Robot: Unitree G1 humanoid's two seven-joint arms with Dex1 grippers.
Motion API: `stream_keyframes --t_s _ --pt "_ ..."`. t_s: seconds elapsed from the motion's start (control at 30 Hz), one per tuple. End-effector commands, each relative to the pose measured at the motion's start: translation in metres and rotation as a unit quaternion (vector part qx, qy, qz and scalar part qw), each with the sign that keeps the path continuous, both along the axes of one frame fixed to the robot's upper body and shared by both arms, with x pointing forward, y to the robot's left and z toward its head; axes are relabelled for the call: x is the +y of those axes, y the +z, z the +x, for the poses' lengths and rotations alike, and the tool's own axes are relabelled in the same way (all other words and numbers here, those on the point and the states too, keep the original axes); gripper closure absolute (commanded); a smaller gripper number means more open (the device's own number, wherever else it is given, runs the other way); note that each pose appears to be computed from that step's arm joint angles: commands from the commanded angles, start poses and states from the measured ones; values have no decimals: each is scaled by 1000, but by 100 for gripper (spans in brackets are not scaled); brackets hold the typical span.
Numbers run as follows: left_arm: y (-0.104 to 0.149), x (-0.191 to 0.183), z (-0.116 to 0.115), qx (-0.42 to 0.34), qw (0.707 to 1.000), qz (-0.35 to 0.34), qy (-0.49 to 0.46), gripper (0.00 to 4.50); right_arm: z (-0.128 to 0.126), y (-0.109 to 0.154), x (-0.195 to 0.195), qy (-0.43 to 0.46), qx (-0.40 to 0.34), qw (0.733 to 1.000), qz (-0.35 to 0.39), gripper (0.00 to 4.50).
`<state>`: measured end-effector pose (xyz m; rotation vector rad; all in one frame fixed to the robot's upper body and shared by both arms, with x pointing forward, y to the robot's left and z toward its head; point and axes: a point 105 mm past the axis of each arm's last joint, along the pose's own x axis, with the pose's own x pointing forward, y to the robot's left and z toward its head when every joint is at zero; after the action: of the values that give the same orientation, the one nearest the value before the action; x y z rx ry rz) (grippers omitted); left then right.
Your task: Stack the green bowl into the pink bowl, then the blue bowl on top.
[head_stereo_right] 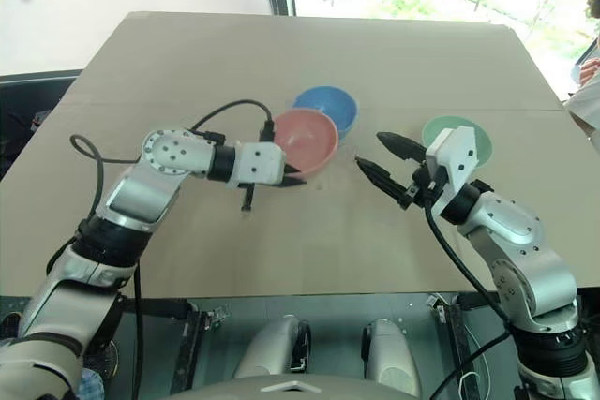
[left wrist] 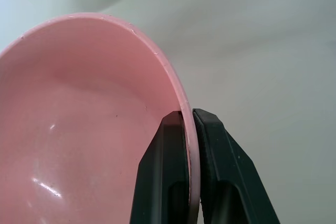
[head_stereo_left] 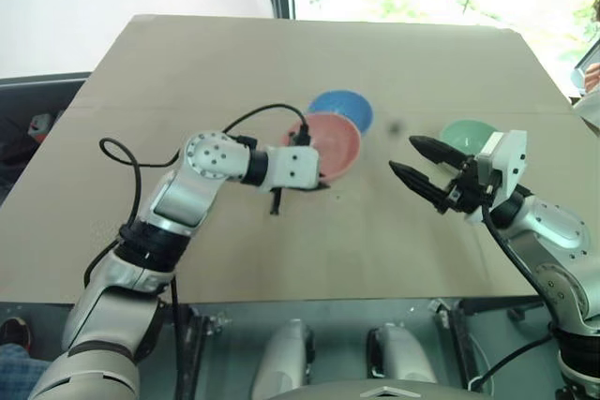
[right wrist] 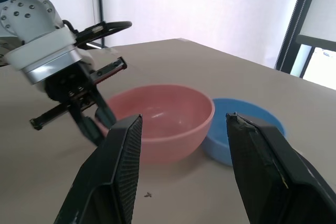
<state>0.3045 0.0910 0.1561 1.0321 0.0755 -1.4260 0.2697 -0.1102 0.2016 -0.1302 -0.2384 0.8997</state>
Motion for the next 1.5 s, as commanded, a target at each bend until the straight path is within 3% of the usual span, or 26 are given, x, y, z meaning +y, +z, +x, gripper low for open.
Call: stream_keyframes --t_s 0.03,0.17,0.37,0.4,0.53,0.7,0.8,0.97,1.17,1.5 --pt "-4 -1 -21 6 998 36 -49 441 -1 10 -1 0 -26 1000 4 181" --pt "-9 1 -26 15 997 48 -59 441 0 10 -2 -3 -29 1000 3 181" --pt "-6 -1 -19 4 998 30 -55 220 1 10 -2 -3 -30 1000 2 181" --pt "-4 -2 -18 0 998 23 -57 163 1 10 -2 -3 -30 1000 2 181" --pt "8 -12 -8 -29 998 -37 -46 12 1 7 -3 -5 -28 1000 -1 181" --pt "30 -13 -4 43 987 -155 12 12 17 -7 -17 -76 7 996 -53 181" --pt "49 -4 0 115 961 -244 69 12 31 -13 -29 -132 30 988 -80 181" --pt "70 16 -11 176 926 -320 93 12 46 -29 -46 -173 60 973 -138 181" --pt "82 33 -36 201 914 -341 90 12 68 -37 -68 -212 75 957 -181 181" --pt "93 74 -61 148 926 -327 120 12 95 -56 -91 -245 106 937 -225 181"
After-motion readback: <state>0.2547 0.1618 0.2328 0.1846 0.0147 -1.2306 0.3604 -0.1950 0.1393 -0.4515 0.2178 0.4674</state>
